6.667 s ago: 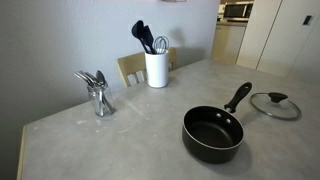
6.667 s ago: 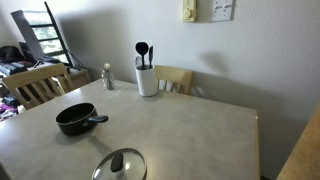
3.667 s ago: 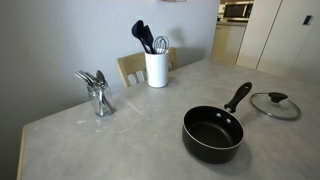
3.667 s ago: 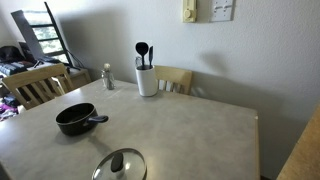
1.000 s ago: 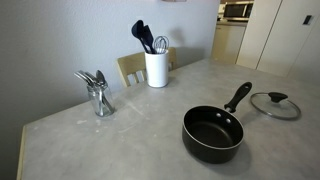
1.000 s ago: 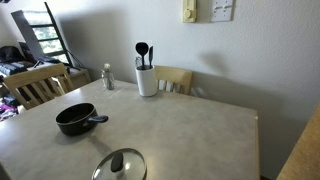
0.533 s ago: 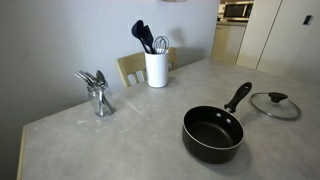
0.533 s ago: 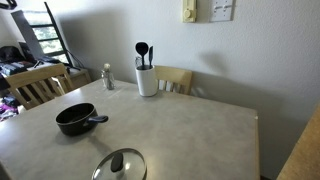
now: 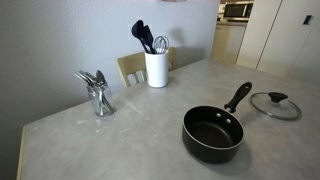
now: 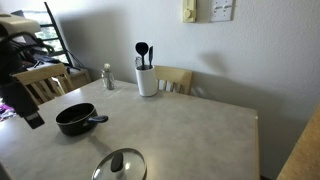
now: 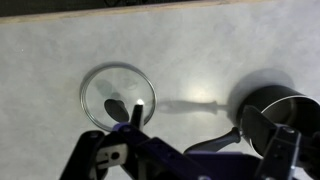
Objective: Close the pot with the lid
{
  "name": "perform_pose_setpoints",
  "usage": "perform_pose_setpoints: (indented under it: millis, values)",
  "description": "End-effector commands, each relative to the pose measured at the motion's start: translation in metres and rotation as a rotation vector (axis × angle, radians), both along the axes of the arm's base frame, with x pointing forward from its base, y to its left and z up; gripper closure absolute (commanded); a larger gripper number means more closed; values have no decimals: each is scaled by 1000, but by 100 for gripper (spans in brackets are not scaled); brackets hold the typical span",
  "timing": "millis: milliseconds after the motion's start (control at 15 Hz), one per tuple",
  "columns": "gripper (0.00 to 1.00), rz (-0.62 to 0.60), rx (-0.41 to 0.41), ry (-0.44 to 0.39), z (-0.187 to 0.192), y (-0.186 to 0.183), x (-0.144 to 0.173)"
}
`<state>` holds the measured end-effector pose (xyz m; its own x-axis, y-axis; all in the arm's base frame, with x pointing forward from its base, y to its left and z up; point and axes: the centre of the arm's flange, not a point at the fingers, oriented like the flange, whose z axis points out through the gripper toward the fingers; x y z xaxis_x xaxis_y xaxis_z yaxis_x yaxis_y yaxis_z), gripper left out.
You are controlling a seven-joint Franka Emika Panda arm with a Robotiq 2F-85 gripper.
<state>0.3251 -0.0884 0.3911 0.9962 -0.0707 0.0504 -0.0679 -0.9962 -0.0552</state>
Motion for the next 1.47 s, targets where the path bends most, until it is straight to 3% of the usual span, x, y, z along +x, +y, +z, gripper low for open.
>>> perform_pose_setpoints:
  millis: [0,133,267,667,867,933,1000,1267,1400]
  values:
    - [0,-5,1,7,-5,-2,1]
    - [0,-2,-3,3,-2,-1,2]
    - [0,108,-7,24,-6,-14,-4]
    - [0,453,12,79,-53,-110,-6]
    - [0,604,83,87,-73,-136,-2]
    - [0,608,96,92,-76,-142,-1]
    - [0,552,78,61,-62,-122,-25]
    - [0,590,93,90,-71,-130,-14]
    - [0,537,53,50,-81,-124,-2]
